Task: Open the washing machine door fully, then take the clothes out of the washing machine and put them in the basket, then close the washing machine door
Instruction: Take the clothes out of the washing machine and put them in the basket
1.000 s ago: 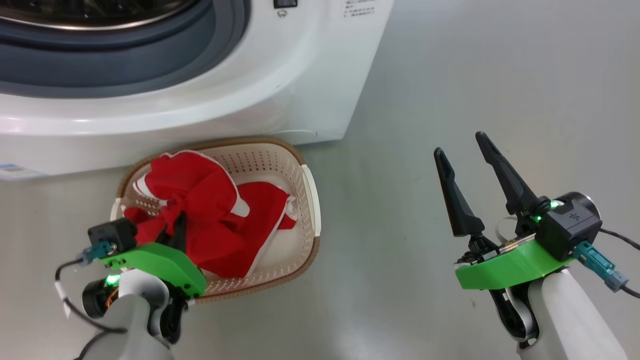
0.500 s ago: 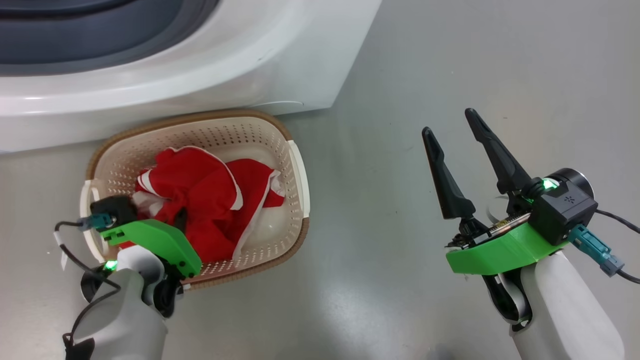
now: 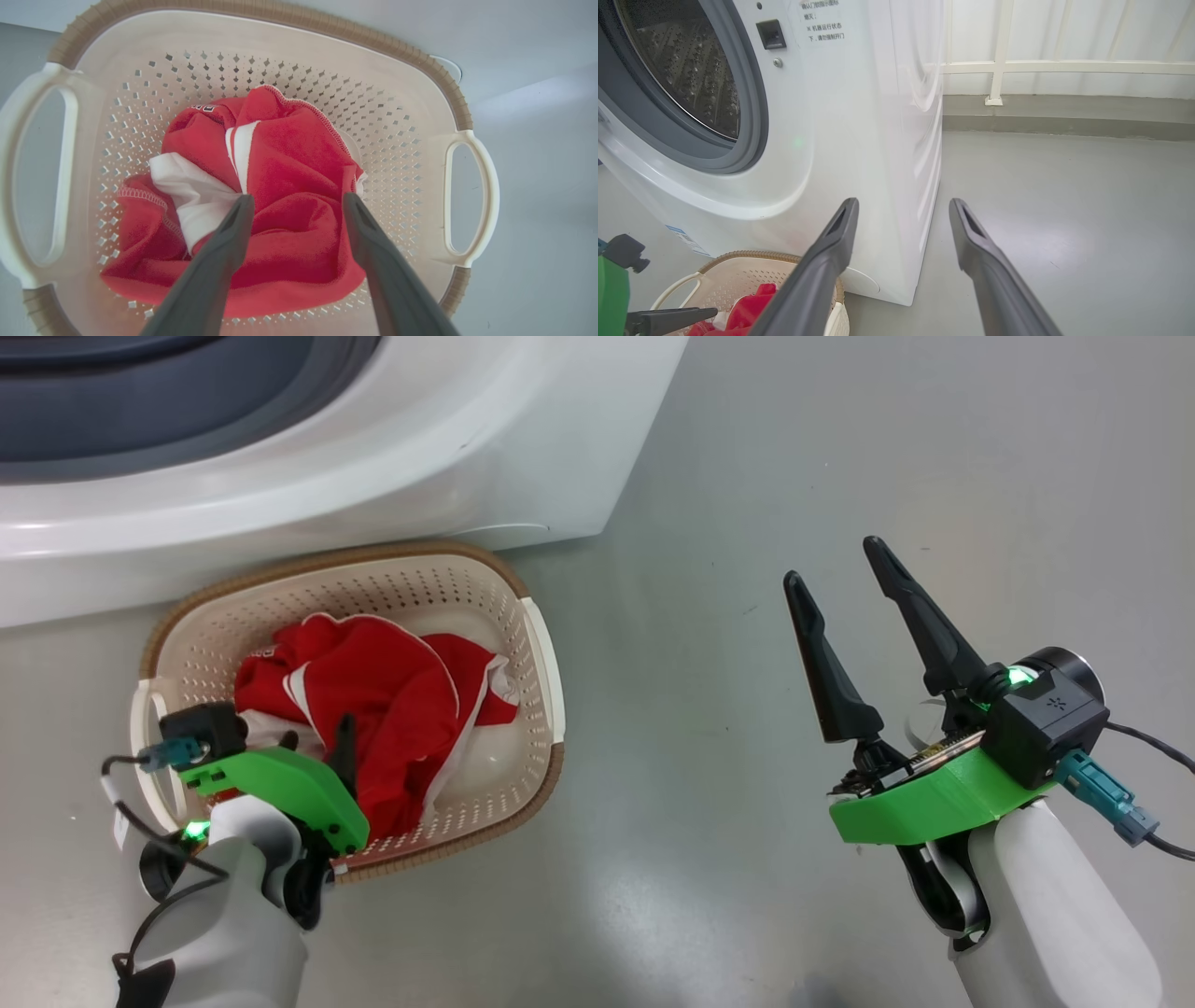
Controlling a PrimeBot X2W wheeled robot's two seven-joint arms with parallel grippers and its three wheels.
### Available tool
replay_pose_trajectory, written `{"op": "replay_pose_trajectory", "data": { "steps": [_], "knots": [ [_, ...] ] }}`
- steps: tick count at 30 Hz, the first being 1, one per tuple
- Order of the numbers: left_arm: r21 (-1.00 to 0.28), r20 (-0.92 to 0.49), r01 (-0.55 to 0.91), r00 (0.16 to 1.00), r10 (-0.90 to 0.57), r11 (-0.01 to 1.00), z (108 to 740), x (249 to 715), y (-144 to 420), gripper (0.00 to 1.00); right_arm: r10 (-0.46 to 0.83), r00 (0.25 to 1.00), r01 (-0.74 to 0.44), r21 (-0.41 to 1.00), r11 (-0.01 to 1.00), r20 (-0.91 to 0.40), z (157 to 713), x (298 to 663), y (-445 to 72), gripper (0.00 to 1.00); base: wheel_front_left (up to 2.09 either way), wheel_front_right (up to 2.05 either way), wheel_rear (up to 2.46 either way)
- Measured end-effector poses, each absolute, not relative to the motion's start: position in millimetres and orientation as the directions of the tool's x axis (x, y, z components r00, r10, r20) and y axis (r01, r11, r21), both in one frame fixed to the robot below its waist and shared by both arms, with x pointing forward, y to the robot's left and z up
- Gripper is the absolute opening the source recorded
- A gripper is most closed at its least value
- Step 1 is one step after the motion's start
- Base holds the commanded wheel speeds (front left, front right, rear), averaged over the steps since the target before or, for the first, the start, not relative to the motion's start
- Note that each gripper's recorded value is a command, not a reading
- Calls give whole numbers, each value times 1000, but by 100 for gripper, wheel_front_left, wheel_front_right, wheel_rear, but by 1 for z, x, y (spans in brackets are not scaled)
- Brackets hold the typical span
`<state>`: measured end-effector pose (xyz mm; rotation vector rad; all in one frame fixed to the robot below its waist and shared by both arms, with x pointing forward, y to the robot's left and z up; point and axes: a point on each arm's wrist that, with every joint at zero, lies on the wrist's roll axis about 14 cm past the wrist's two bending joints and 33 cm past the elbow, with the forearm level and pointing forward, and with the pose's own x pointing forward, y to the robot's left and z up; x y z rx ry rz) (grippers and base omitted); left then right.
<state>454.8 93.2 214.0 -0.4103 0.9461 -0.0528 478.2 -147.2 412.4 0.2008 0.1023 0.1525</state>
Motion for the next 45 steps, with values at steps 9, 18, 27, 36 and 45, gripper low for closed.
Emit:
{"op": "replay_pose_trajectory", "data": {
  "steps": [9,18,27,36,45],
  "knots": [
    [-365,-631,-61,750,-198,929,257,485,96,100,148,987,-133,202,970,-60,426,477,-150,100,0,0,0],
    [-404,-410,32,887,-212,914,332,505,93,100,129,991,-123,189,974,-19,449,466,-155,100,0,0,0],
    [-363,-175,60,976,-131,930,412,491,122,100,133,990,-138,167,976,38,478,451,-154,100,0,0,0],
    [-295,-18,92,995,-102,951,467,463,138,100,123,989,-133,132,982,81,500,433,-160,100,0,0,0],
    [-255,32,84,996,-79,963,488,425,150,100,113,987,-126,105,987,114,517,407,-168,100,0,0,0]
  ]
}}
